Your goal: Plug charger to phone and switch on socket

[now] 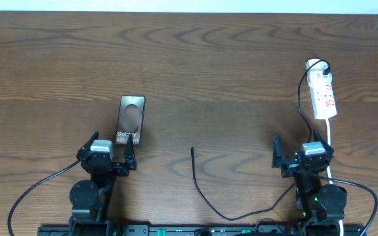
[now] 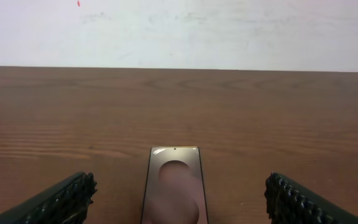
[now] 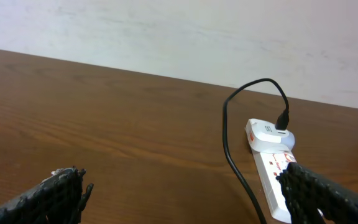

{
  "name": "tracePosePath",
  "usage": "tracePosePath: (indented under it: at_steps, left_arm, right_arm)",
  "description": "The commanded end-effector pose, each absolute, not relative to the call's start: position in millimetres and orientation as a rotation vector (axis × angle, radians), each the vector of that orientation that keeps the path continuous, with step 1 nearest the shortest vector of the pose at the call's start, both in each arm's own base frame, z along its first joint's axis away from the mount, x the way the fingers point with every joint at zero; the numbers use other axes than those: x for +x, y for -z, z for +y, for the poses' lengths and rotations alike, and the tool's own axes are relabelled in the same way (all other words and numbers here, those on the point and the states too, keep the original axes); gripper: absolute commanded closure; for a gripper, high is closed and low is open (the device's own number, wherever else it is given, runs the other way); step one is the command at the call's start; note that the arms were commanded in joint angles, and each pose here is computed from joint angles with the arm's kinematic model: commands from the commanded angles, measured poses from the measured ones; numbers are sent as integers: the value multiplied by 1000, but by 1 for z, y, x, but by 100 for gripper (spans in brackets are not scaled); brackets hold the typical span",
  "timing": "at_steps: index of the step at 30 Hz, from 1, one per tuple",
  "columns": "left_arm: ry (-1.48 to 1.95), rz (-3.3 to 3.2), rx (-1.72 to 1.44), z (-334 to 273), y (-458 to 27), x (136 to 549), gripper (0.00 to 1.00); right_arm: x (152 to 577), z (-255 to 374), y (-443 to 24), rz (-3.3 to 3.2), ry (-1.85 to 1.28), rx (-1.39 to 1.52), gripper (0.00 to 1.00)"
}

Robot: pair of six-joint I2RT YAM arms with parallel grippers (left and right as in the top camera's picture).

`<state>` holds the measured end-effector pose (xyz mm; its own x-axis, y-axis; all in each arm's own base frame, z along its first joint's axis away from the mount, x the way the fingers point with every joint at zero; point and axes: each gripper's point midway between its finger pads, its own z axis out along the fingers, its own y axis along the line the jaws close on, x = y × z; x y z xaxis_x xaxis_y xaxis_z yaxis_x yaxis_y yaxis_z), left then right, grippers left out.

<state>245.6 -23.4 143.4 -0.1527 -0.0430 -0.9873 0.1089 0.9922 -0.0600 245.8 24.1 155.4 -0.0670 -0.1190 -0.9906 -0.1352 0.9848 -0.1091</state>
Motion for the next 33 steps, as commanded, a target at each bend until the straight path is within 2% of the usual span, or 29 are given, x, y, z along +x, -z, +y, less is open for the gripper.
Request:
tracePosePath:
  at_steps: [1,7,11,16,21,28,33]
  left_arm:
    - [214,1772,18,-30,-127,244,11]
    - [252,1743,9,-33,-142,243,10]
    - [265,1673,31,-36,-176,241,2]
    - [241,1608,61,-36,-210,237,1]
    - [232,1671,46,-34,-224,245,1]
    - [237,1980,19,-36,-238,302,1]
    - [235,2247,-7,-37,-228,341,1]
  right_arm:
    - [246,25,-153,1649,-4,-205,1]
    - [246,25,-153,1649,-4,-205,1]
    - [246,25,-153,1649,-4,-205,1]
    - [246,25,-153,1649,-4,-205,1]
    - [246,25,-153,1649,-4,-205,1]
    - [246,25,-153,1649,-4,-205,1]
    - [246,25,-153,1649,-4,-205,1]
